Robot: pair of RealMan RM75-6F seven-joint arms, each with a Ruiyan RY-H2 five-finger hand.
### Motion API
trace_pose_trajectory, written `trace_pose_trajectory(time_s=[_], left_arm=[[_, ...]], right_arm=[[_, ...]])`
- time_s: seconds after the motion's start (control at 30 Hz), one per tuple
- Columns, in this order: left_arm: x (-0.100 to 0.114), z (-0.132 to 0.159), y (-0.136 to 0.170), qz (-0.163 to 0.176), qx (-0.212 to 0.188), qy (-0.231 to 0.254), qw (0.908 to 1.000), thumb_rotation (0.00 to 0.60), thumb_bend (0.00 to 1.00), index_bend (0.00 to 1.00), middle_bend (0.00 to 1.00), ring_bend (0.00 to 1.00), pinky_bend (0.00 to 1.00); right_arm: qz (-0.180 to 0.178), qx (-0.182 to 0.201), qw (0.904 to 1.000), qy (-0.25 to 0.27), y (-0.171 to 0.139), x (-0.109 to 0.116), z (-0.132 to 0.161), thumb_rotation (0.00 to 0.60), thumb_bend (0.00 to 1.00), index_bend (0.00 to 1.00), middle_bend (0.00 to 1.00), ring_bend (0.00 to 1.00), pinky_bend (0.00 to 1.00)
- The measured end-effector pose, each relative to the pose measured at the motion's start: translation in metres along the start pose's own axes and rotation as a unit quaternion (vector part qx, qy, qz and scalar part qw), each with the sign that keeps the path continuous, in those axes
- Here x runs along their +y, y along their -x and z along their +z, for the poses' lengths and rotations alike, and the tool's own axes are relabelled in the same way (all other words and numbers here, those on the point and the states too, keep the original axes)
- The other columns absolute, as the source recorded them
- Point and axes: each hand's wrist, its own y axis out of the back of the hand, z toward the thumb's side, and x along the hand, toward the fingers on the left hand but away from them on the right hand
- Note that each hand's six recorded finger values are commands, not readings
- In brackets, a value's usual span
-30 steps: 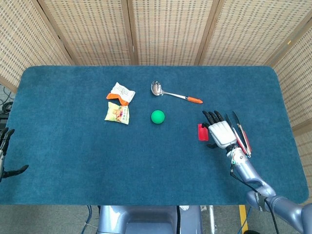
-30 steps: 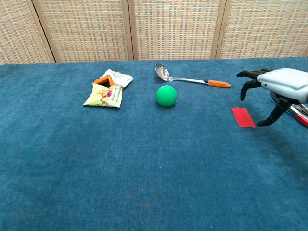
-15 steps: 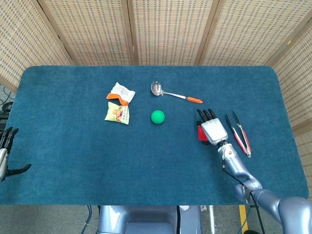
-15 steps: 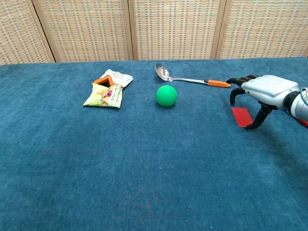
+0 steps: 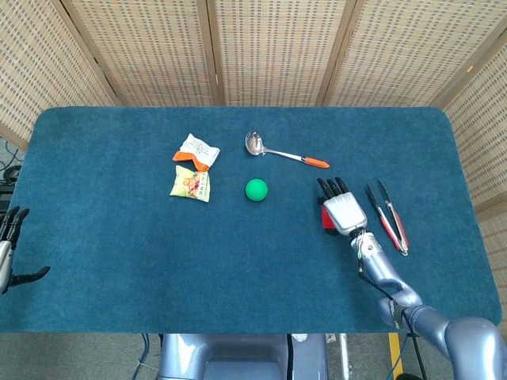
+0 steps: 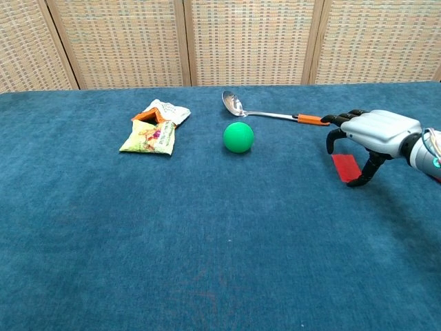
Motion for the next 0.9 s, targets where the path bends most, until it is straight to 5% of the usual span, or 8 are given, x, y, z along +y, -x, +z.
trace_pose_trajectory(time_s=[0.2,0.53,0.9], left_arm=[[-0.001,0.001,-0.001,-0.002,-0.001,-0.001,1.0000,0.600,0.00,0.00,0.00,0.00,0.00],[0.000,0.001,0.001,-0.003,-0.004,0.003,1.0000,0.600,0.00,0.00,0.00,0.00,0.00],[0.001,0.001,0.002,-0.003,-0.004,0.004,1.0000,0.600,0.00,0.00,0.00,0.00,0.00]], right_arm=[[-0.006,-0.025,0.9995,-0.019,0.007,0.003,-0.016,0.600,0.23,0.34,0.00,0.00,0.00],[-0.090,-0.035,0.9951,0.020,-0.003,0.040,-0.027,0.600,0.25,0.34,0.00,0.00,0.00],[-0.038,-0.007,0.9973,0.063,-0.024,0.032,-0.011,0.600,0.26,0.36,0.00,0.00,0.00]])
